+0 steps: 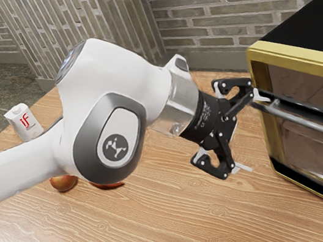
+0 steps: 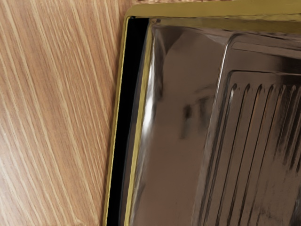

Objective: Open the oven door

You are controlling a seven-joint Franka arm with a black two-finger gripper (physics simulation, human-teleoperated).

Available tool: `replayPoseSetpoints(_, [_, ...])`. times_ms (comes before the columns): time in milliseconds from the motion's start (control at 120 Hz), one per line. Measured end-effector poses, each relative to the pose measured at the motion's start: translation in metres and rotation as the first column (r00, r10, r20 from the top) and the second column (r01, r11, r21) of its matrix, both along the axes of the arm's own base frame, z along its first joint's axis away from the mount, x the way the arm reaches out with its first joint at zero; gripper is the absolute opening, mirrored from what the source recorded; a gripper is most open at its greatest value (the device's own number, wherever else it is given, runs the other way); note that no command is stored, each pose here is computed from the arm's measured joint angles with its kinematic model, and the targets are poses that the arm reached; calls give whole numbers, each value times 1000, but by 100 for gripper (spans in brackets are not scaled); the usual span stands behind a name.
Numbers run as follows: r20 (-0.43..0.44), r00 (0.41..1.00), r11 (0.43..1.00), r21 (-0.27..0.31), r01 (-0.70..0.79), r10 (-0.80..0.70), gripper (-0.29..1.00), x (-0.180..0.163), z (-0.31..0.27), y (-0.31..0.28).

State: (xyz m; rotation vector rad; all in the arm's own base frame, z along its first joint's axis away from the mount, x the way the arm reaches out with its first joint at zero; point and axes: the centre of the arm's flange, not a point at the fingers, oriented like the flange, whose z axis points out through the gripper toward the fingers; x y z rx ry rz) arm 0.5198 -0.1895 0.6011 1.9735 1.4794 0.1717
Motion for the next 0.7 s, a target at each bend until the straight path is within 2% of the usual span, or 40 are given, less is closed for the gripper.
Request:
replayPoseSetpoints(117, [7, 1000, 999, 30, -13, 13, 70, -33, -9, 22])
replayPoseSetpoints(233, [27, 999, 998, 51, -45, 44, 70, -85, -21, 40])
replayPoseSetpoints(333, [115, 982, 982, 99, -163, 152, 70, -146, -19, 75])
replayPoseSetpoints(383, [160, 967, 969, 116, -217, 197, 70, -164, -10, 84])
replayPoseSetpoints(425, [198, 961, 965, 139, -224, 195, 70, -160, 27, 89])
replayPoseSetpoints(492, [248, 960, 957, 224, -186, 128, 70, -121, 166, 108])
replayPoseSetpoints(525, [215, 968, 948, 262, -182, 127, 70, -99, 203, 139])
replayPoseSetpoints(567, [125, 983, 939, 302, -164, 132, 70, -82, 209, 175])
replayPoseSetpoints(633, [-74, 993, 926, 372, -60, 95, 70, -76, 164, 187])
replayPoseSetpoints(700, [-223, 973, 912, 408, 38, 60, 70, -85, 128, 188])
